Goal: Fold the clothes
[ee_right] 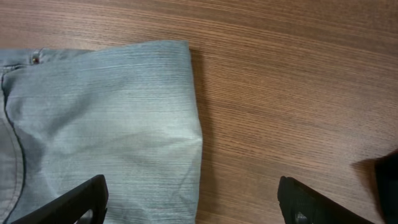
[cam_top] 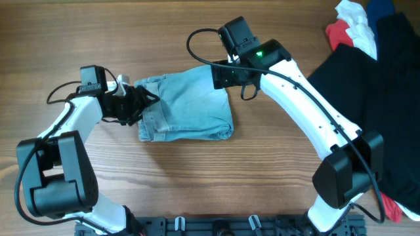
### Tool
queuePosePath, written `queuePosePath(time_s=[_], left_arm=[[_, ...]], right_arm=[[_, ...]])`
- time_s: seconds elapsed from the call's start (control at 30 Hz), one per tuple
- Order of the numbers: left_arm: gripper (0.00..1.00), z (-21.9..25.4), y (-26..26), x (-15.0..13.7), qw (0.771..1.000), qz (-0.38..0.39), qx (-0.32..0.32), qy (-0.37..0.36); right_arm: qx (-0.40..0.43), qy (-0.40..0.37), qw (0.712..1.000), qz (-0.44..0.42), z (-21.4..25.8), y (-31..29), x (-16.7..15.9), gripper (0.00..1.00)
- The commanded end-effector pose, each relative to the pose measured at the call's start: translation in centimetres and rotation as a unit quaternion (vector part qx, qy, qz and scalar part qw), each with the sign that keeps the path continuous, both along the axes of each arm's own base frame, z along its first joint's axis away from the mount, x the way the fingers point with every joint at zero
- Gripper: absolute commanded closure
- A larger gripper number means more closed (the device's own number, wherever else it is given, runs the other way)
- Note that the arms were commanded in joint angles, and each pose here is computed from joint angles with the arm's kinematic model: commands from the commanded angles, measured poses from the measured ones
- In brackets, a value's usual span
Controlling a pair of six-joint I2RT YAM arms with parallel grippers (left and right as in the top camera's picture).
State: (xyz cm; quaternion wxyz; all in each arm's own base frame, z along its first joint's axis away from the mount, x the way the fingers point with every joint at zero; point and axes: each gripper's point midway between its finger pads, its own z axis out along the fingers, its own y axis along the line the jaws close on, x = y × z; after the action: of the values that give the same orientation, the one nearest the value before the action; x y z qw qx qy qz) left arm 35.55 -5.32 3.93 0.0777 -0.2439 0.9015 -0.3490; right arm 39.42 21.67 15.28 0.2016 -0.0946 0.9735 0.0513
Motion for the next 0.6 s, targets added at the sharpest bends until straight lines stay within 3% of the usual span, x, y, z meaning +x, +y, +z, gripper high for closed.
queuePosePath(time_s=[0.0,0.37,0.57], left_arm=[[0.30,0.7,-1.3,0.1,0.999,-0.016,-0.038,-0.009],[0.32,1.1,-1.6,0.0,0.998,-0.020,-0.052,-0.010],[0.30,0.4,-0.3,0.0,1.000,-0.004,-0.007,-0.003]], right_arm=[[0.020,-0.005,1.000,-0.001,1.1,0.6,-0.1,0.12],[0.022,-0.008,1.000,-0.001,1.2,0.7,0.1,0.12],[0.022,-0.008,1.000,-0.001,1.2,0.7,0.0,0.12]])
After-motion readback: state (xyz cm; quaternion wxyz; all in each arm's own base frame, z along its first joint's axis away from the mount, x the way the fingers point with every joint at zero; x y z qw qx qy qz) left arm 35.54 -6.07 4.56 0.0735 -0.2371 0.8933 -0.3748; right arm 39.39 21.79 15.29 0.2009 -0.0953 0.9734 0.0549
